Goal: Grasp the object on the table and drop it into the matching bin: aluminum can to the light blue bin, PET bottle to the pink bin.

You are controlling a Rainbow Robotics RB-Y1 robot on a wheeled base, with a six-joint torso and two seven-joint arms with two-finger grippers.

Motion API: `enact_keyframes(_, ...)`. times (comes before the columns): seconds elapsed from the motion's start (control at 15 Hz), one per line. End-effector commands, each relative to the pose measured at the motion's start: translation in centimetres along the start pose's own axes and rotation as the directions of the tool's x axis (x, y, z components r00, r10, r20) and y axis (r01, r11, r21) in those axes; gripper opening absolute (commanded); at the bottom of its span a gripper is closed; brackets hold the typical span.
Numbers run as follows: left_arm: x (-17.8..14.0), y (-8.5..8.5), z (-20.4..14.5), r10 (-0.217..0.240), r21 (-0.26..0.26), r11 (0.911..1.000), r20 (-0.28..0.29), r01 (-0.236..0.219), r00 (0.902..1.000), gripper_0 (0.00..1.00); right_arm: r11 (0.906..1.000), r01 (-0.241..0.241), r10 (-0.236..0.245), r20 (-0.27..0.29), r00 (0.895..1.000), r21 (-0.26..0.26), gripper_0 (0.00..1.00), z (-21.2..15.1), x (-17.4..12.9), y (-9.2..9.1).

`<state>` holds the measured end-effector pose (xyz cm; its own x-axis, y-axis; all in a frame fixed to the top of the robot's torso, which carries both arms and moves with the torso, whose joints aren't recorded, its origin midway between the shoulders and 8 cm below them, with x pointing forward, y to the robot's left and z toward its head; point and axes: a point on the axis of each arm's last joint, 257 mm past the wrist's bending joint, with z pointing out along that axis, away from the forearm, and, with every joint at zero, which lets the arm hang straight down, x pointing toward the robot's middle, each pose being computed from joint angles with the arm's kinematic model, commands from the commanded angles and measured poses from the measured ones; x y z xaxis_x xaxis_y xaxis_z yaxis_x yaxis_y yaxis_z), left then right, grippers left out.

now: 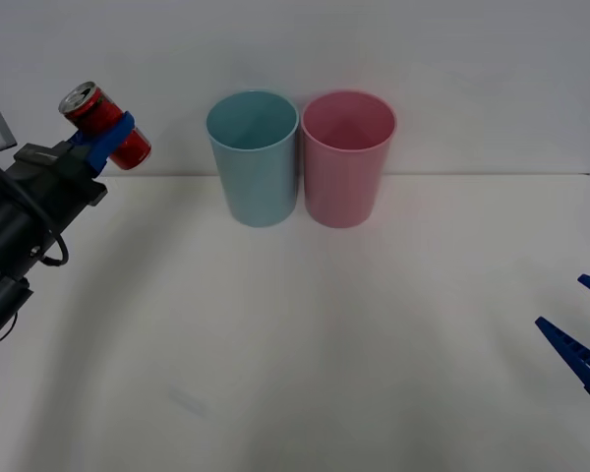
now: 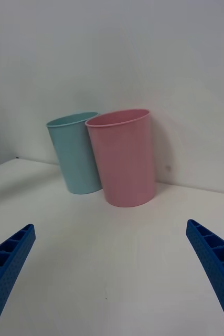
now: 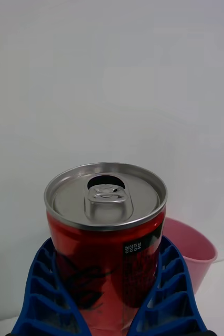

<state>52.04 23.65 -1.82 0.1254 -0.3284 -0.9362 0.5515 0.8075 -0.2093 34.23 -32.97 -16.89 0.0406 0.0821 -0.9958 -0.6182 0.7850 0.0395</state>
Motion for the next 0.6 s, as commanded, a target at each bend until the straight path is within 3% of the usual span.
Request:
enact_keyframes(0.07,0.3,-0.5,3.7,0.005,0.048,0.9988,-0.021,-0.004,0.9998,0.0,1.0,0.0,0.0,0.0,1.0,0.0,1.0,0.0,0.0,0.0)
enact_keyframes(0.33,1.2,-0.9,8.7,0.066,0.122,0.991,-0.086,-0.055,0.9941,0.01,1.0,0.0,0.0,0.0,1.0,0.0,1.0,0.0,0.0,0.0)
enact_keyframes(0.6,2.3,-0.5,12.8,0.115,0.131,0.9864,-0.12,-0.099,0.9861,0.01,1.0,0.0,0.0,0.0,1.0,0.0,1.0,0.0,0.0,0.0)
